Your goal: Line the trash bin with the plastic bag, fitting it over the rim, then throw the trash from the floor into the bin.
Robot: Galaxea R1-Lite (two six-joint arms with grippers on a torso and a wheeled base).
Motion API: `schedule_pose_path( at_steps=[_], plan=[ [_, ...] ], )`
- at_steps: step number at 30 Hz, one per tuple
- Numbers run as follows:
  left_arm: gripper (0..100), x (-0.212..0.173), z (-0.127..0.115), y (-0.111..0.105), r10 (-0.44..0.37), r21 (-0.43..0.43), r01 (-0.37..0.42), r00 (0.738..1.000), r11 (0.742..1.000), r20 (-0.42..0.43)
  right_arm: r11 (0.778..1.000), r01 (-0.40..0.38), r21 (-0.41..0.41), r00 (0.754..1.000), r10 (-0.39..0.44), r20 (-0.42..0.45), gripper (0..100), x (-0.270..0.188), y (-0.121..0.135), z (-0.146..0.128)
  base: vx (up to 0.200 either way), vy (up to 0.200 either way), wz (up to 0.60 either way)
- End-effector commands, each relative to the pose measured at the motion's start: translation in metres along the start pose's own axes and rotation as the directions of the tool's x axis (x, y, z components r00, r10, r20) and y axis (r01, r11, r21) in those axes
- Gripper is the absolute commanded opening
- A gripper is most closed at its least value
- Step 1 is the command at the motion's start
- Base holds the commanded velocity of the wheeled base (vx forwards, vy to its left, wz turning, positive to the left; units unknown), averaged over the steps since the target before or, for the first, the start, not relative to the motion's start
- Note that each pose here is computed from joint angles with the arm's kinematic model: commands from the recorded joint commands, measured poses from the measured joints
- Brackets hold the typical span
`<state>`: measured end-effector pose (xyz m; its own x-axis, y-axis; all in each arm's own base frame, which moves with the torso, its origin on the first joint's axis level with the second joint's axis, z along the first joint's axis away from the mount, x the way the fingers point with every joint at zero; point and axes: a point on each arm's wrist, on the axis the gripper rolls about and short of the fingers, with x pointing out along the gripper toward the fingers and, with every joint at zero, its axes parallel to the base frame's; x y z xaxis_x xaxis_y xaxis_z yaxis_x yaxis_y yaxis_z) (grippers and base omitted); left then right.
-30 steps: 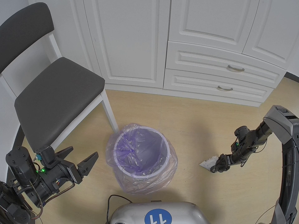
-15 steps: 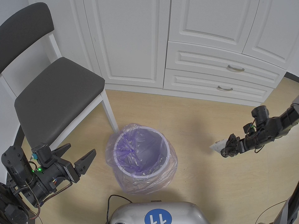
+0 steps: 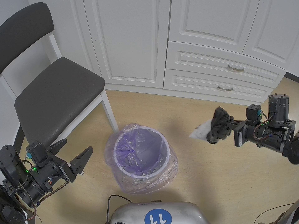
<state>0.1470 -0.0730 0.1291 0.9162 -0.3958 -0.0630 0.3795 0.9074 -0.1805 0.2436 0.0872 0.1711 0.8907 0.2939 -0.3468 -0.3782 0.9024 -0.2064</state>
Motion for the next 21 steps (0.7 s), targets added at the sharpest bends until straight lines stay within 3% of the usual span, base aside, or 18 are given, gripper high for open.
schedule_pose_path(
  at_steps=[1, 2, 4, 10, 12, 13, 14, 16, 19, 20, 21],
  plan=[
    [100, -0.009, 0.002, -0.001, -0.01, 0.034, 0.01, 1.0, 0.999, 0.022, 0.978, -0.202, 0.055, 0.975, 0.196, 0.108, 0, 0.008, 0.067, -0.004, 0.0, 0.0, 0.0],
    [100, -0.009, 0.002, -0.001, -0.01, 0.034, 0.01, 1.0, 0.999, 0.022, 0.978, -0.202, 0.055, 0.975, 0.196, 0.108, 0, 0.008, 0.067, -0.004, 0.0, 0.0, 0.0],
    [100, -0.011, 0.004, -0.001, -0.015, 0.035, 0.013, 0.999, 0.999, 0.035, 0.945, -0.303, 0.126, 0.943, 0.277, 0.186, 0, 0.028, 0.105, -0.008, 0.0, 0.0, 0.0],
    [100, -0.011, 0.004, -0.001, -0.01, 0.035, 0.008, 0.999, 0.999, 0.034, 0.899, -0.382, 0.213, 0.892, 0.297, 0.342, 0, 0.073, 0.161, -0.034, 0.0, 0.0, 0.0],
    [100, -0.011, 0.004, -0.001, -0.01, 0.035, 0.008, 0.999, 0.999, 0.034, 0.899, -0.382, 0.213, 0.892, 0.297, 0.342, 0, 0.073, 0.161, -0.034, 0.0, 0.0, 0.0],
    [100, -0.009, 0.003, 0.0, -0.002, 0.037, 0.001, 1.0, 0.999, 0.025, 0.893, -0.397, 0.214, 0.883, 0.308, 0.354, 0, 0.098, 0.184, -0.056, 0.0, 0.0, 0.0],
    [100, -0.009, 0.003, 0.0, 0.001, 0.037, -0.002, 1.0, 0.999, 0.025, 0.894, -0.393, 0.214, 0.89, 0.312, 0.331, 0, 0.109, 0.194, -0.067, 0.0, 0.0, 0.0],
    [100, -0.01, 0.004, 0.001, 0.007, 0.037, -0.009, 0.999, 0.999, 0.034, 0.891, -0.38, 0.249, 0.897, 0.29, 0.333, 0, 0.118, 0.204, -0.071, 0.0, 0.0, 0.0],
    [100, -0.011, 0.005, 0.002, 0.015, 0.052, -0.018, 0.999, 0.999, 0.042, 0.859, -0.388, 0.336, 0.897, 0.267, 0.352, 0, 0.127, 0.209, -0.069, 0.0, 0.0, 0.0],
    [100, -0.011, 0.005, 0.002, 0.017, 0.059, -0.019, 0.999, 0.998, 0.042, 0.836, -0.4, 0.374, 0.892, 0.262, 0.368, 0, 0.129, 0.21, -0.065, 0.0, 0.0, 0.0],
    [100, -0.011, 0.005, 0.002, 0.017, 0.059, -0.019, 0.999, 0.998, 0.042, 0.836, -0.4, 0.374, 0.892, 0.262, 0.368, 0, 0.129, 0.21, -0.065, 0.0, 0.0, 0.0]
  ],
)
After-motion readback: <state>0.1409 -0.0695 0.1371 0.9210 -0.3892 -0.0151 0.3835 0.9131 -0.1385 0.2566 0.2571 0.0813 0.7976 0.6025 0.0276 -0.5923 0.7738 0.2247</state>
